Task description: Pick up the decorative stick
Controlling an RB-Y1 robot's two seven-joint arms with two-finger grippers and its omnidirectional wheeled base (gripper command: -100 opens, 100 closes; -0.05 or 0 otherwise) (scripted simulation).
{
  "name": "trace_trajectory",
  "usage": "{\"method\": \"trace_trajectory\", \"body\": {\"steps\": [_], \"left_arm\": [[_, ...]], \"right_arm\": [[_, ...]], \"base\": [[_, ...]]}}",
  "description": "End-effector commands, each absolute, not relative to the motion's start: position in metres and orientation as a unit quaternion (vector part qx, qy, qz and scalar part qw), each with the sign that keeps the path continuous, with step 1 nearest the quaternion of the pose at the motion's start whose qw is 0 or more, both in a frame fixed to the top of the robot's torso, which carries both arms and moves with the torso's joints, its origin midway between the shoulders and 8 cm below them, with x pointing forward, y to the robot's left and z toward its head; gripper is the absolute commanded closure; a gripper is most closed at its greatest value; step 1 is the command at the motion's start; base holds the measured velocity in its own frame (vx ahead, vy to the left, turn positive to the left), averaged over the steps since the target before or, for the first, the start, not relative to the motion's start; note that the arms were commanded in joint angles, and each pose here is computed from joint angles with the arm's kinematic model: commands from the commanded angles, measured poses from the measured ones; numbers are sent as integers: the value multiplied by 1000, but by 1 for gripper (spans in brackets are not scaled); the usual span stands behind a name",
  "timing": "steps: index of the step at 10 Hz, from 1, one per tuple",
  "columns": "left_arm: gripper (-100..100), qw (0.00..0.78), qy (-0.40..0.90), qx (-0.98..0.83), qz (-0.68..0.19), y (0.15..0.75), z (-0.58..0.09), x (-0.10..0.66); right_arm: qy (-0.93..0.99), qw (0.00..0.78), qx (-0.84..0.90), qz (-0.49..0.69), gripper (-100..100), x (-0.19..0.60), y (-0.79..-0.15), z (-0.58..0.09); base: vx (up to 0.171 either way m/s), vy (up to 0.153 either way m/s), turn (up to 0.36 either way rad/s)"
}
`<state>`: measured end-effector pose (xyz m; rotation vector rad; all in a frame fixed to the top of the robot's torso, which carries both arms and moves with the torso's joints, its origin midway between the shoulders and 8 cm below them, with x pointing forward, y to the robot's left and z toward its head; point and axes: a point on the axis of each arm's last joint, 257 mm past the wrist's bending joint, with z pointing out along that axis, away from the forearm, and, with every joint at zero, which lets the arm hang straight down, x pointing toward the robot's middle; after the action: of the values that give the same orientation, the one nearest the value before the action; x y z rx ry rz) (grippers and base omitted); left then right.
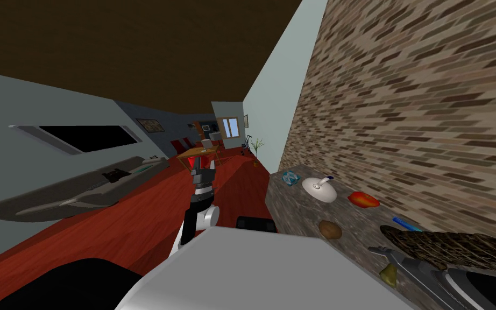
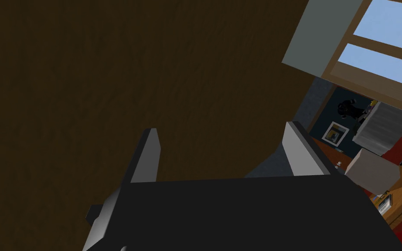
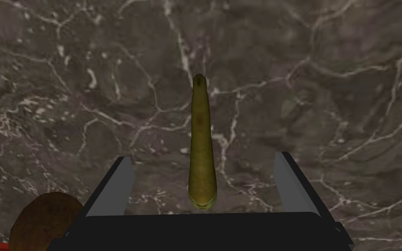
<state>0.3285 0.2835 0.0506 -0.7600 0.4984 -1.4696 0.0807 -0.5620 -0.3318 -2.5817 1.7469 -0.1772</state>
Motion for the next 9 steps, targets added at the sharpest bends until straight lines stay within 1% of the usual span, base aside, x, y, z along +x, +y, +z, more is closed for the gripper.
{"method": "trace_trajectory", "body": {"steps": [1, 5, 6, 9], "left_arm": [[0, 649, 219, -334, -647, 284, 51, 329], [0, 649, 219, -334, -647, 284, 51, 329], [0, 649, 219, -334, -647, 284, 51, 329], [0, 649, 219, -334, -647, 284, 51, 329]], "right_arm": [[564, 10, -824, -58, -100, 76, -564, -341], [570, 10, -819, -59, -100, 72, -565, -349], [569, 10, -820, -59, 100, 72, -565, -349], [569, 9, -820, -59, 100, 72, -565, -349]], "base": [[1, -5, 75], [-3, 2, 39], [0, 0, 0], [0, 0, 0]]}}
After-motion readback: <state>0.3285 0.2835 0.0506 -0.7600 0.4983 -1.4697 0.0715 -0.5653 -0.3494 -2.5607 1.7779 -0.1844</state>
